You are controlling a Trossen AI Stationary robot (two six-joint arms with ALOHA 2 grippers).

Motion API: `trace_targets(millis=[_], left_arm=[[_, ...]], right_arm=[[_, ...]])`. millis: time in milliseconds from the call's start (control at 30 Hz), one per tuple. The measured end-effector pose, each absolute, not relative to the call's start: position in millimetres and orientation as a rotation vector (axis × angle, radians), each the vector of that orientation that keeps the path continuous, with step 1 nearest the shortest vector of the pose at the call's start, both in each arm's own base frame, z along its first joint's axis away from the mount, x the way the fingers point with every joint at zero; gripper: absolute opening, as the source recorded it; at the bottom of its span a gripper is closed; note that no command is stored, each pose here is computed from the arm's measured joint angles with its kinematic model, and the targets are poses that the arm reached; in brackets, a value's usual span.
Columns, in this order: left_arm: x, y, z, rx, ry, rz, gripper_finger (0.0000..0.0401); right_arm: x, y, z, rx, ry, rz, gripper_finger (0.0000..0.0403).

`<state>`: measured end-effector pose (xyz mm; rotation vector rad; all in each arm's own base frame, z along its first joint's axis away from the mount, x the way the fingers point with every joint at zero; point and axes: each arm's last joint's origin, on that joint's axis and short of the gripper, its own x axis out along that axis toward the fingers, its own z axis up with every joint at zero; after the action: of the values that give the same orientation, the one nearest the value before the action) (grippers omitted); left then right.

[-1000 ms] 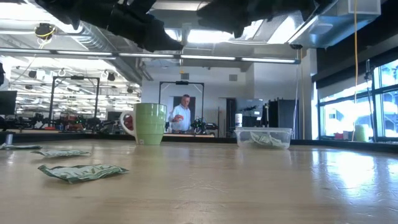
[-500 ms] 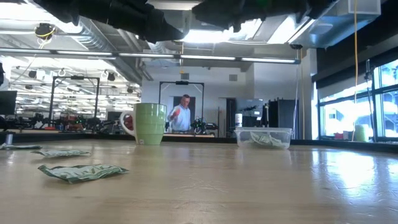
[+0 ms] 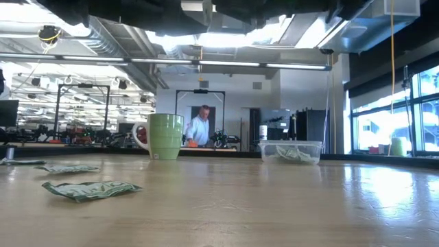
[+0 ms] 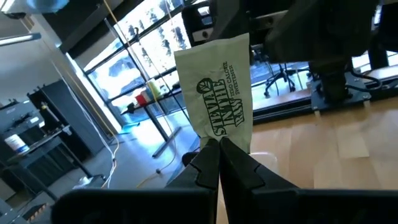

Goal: Pick and place items into bin
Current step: Put the white stevia packet into the transparent bin

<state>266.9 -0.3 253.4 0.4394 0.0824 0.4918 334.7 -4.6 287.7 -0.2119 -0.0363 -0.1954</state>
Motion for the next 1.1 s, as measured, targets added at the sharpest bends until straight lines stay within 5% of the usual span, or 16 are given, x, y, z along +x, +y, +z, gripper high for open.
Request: trace_targets(millis=[633,1100], left_arm=[[295,0,253,0.515,0.150,0.593,0.0002],[293,-9,254,0.522,0.159,0.615,0.0002]], right_arm=[[335,-5,288,-0.206,-0.039,-0.222,0.0157],[334,-7,285,-0.210,0.002,-0.317,0.0058]])
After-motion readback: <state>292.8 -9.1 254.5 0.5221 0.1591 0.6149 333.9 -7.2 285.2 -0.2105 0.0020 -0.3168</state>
